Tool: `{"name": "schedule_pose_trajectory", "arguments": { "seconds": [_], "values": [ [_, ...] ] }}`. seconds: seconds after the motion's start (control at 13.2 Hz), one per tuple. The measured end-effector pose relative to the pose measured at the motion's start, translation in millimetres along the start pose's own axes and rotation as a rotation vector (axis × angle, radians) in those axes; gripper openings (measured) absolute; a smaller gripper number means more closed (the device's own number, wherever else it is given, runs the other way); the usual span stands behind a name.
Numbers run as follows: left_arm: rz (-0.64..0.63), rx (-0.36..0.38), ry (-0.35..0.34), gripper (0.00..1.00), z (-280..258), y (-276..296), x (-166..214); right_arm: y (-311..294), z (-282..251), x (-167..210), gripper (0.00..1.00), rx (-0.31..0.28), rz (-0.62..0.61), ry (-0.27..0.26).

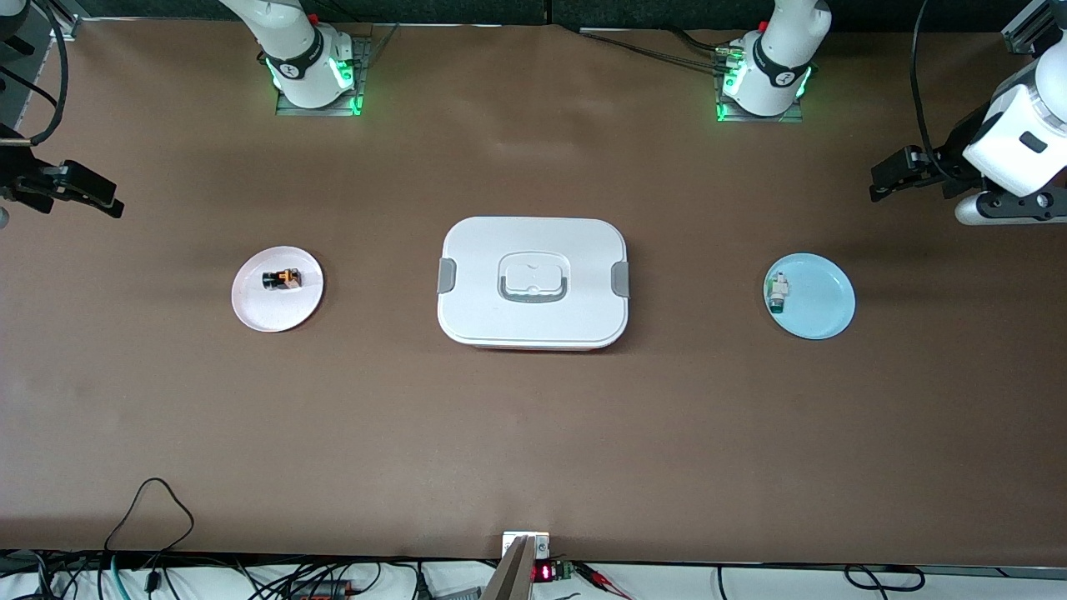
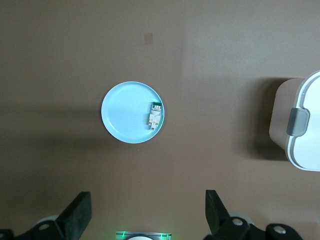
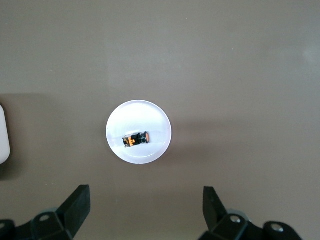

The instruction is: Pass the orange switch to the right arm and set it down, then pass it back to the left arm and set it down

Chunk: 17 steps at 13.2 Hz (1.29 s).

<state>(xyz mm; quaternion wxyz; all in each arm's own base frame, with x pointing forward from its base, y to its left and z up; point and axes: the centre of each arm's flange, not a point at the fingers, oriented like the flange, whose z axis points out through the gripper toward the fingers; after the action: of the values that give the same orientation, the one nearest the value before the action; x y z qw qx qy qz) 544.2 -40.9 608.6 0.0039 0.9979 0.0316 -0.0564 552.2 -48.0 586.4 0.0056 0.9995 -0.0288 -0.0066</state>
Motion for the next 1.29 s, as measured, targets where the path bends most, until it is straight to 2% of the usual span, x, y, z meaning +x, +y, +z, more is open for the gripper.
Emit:
{"name": "schedule_pose_trajectory", "arguments": {
  "seconds": [0.08,0.61,0.99,1.29],
  "values": [
    [0.002,0.000,-0.001,1.00,0.4,1.1,0.1,-0.7,-0.2,-2.5,1.00,0.000,-0.003,-0.021],
    [0.002,0.000,-0.001,1.00,0.6,1.0,0.2,-5.5,-3.3,-1.6,1.00,0.000,-0.012,-0.015],
    [0.001,0.000,-0.001,1.00,0.6,0.6,0.4,-28.9,40.8,16.5,1.00,-0.008,-0.052,-0.099],
    [0.001,0.000,-0.001,1.00,0.6,0.5,0.4,-30.9,65.8,25.5,1.00,-0.012,-0.053,-0.143]
  ]
}}
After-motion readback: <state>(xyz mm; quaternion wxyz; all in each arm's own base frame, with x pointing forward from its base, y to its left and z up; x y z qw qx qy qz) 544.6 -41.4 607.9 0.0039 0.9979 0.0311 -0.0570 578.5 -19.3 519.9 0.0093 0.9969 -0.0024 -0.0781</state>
